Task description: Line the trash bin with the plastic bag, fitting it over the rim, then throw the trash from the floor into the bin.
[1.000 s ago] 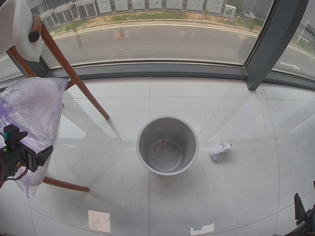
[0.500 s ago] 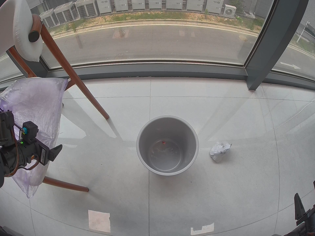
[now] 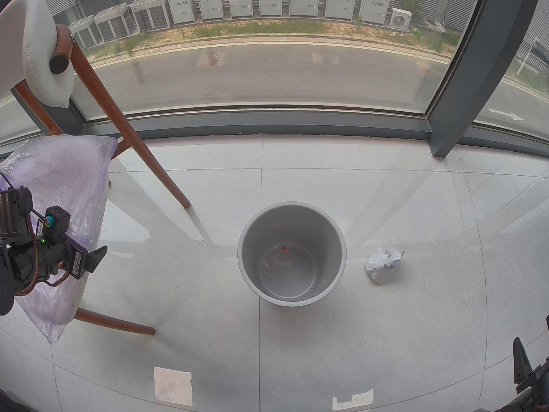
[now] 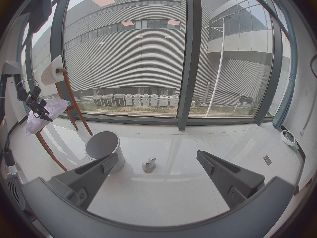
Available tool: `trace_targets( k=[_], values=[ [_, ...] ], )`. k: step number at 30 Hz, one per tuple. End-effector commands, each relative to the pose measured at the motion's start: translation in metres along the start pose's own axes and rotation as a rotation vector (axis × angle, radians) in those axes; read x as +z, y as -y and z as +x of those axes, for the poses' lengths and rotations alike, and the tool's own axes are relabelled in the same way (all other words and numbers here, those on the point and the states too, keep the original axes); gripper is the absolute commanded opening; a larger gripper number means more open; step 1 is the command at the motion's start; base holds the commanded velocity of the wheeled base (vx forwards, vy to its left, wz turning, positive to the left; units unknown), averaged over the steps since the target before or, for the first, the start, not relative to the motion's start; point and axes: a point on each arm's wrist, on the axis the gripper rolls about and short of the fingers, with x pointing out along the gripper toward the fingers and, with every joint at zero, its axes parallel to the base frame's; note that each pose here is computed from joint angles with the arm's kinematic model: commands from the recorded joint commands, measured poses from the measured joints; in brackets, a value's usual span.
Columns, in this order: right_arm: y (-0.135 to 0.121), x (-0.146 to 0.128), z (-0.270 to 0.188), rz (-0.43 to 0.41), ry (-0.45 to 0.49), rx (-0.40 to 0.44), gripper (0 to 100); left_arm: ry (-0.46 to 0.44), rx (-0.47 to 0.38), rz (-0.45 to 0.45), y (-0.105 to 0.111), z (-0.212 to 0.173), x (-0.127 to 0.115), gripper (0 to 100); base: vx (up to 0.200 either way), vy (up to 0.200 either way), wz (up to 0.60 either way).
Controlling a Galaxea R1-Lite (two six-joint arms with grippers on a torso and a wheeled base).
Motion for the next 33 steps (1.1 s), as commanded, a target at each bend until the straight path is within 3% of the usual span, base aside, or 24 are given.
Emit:
trace_targets(
  k=[1,3,4,12,21,28,33],
  values=[
    [0.0,-0.005,0.0,-0.001,-0.004,0.001,100,-0.014,0.0,-0.006,-0.002,0.005,-0.002,100,0.0,0.0,0.0],
    [0.0,-0.005,0.0,0.001,-0.004,0.001,100,-0.018,0.001,-0.005,-0.002,0.005,-0.003,100,0.0,0.0,0.0],
    [0.0,-0.005,0.0,-0.001,-0.004,0.001,100,-0.016,0.001,-0.007,-0.002,0.004,-0.003,0,0.0,0.0,0.0],
    [0.0,-0.005,0.0,-0.001,-0.003,0.001,100,0.027,0.015,-0.012,-0.004,-0.01,0.002,0,0.0,0.0,0.0],
    [0.0,-0.005,0.0,-0.001,-0.001,0.001,100,0.079,0.011,-0.016,0.005,-0.048,-0.011,0,0.0,0.0,0.0],
    [0.0,-0.005,0.0,-0.001,-0.004,0.001,100,0.182,-0.104,-0.059,0.015,-0.069,-0.014,0,0.0,0.0,0.0],
    [0.0,-0.005,0.0,-0.001,-0.003,0.001,100,0.293,-0.285,-0.137,0.025,-0.071,0.006,0,0.0,0.0,0.0]
  ],
)
